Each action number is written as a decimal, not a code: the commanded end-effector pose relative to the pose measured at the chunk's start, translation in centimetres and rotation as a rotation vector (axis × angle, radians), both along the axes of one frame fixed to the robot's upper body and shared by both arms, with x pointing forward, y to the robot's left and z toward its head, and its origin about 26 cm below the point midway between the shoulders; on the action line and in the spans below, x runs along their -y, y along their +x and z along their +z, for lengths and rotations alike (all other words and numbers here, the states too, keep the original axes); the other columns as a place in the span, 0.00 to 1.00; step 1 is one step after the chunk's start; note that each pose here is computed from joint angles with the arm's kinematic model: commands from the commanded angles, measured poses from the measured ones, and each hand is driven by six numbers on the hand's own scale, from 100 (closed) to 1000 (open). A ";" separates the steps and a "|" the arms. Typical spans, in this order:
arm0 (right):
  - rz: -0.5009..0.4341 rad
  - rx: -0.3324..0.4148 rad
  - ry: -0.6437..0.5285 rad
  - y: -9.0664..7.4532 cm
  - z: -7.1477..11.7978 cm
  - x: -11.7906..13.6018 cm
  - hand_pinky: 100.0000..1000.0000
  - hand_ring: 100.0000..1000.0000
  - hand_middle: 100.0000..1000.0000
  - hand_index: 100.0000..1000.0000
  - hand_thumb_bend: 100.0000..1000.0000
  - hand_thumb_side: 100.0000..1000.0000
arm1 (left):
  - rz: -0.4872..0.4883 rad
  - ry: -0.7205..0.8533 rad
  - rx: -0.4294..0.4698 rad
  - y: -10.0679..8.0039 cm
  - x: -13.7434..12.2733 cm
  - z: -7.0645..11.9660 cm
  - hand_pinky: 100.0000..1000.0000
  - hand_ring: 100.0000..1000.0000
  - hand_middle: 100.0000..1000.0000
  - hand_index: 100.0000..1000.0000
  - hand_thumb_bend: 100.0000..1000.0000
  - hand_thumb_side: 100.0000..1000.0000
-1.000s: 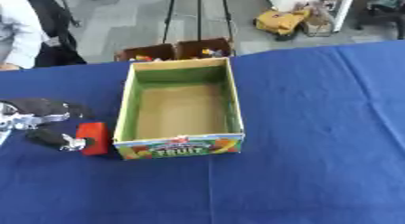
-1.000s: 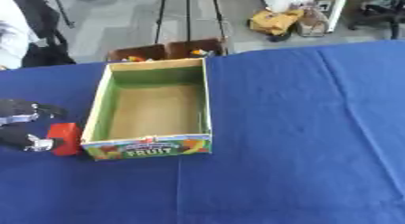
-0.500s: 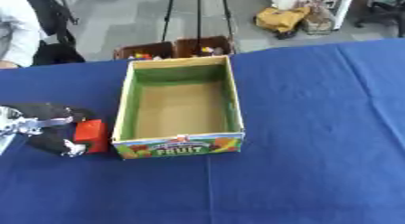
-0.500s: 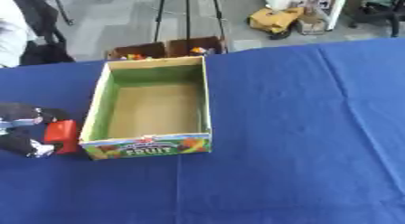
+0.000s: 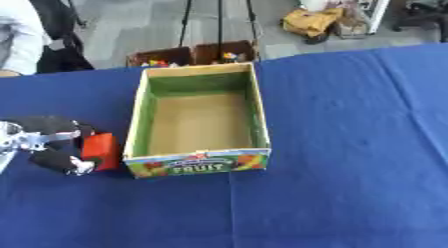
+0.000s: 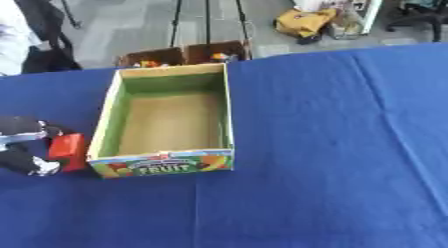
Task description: Pick up objects on the table and place them in the box.
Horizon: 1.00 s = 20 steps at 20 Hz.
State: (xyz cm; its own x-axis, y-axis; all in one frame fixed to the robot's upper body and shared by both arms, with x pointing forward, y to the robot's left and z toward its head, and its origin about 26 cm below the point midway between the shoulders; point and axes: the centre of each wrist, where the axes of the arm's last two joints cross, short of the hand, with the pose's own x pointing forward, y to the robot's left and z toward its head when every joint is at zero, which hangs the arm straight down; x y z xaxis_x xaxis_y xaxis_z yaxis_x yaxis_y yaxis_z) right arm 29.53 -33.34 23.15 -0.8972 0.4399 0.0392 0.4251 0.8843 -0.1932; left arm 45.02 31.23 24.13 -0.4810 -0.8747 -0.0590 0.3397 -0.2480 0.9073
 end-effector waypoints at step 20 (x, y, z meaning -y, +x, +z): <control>-0.018 0.017 -0.005 -0.4 0.7 0.2 0.69 0.82 0.50 0.71 0.24 0.89 | 0.102 -0.117 0.094 -0.6 0.1 1.6 0.00 0.38 0.46 0.66 0.00 0.20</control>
